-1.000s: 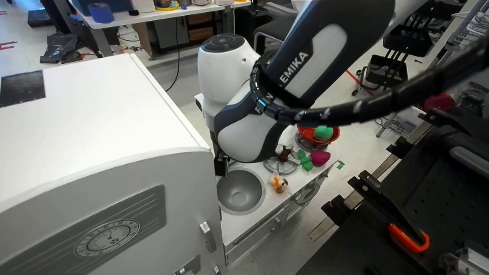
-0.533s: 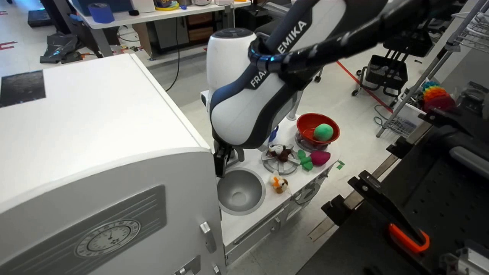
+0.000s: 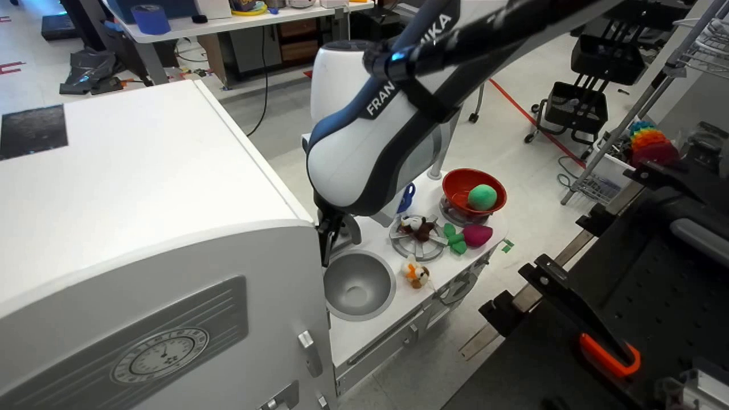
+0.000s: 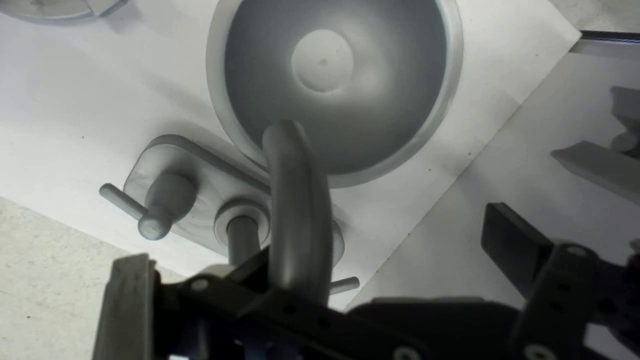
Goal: Slide the tap to the left
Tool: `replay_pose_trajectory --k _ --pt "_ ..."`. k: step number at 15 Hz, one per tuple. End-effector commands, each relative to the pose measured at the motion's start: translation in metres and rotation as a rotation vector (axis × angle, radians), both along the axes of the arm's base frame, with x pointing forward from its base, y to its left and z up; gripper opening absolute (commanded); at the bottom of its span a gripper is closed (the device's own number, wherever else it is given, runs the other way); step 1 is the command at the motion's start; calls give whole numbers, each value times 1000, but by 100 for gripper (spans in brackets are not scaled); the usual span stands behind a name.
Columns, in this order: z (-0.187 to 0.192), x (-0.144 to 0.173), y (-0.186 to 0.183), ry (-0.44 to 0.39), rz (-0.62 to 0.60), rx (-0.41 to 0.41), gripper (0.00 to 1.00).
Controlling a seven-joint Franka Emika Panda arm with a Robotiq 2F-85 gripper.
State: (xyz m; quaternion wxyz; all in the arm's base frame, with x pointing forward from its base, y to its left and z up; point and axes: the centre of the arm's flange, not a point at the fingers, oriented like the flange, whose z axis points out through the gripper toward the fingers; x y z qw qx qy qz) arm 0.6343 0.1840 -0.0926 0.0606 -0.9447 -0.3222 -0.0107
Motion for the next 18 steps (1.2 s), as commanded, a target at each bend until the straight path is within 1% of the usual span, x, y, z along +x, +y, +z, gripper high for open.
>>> replay_pose_trajectory --k 1,3,5,8,11,14,15,16,18 --pt "13 -34 26 75 11 155 100" --pt "17 -41 31 80 12 212 100" --pt "15 -42 31 78 0 246 100" --pt "16 -41 32 78 -17 278 100" --pt "19 -42 29 74 -41 275 100" --pt "25 -45 24 83 -65 247 100" --pt "27 -50 20 114 -78 214 100" --pt "29 -54 15 122 -91 180 100" --pt "36 -69 3 160 -123 90 100"
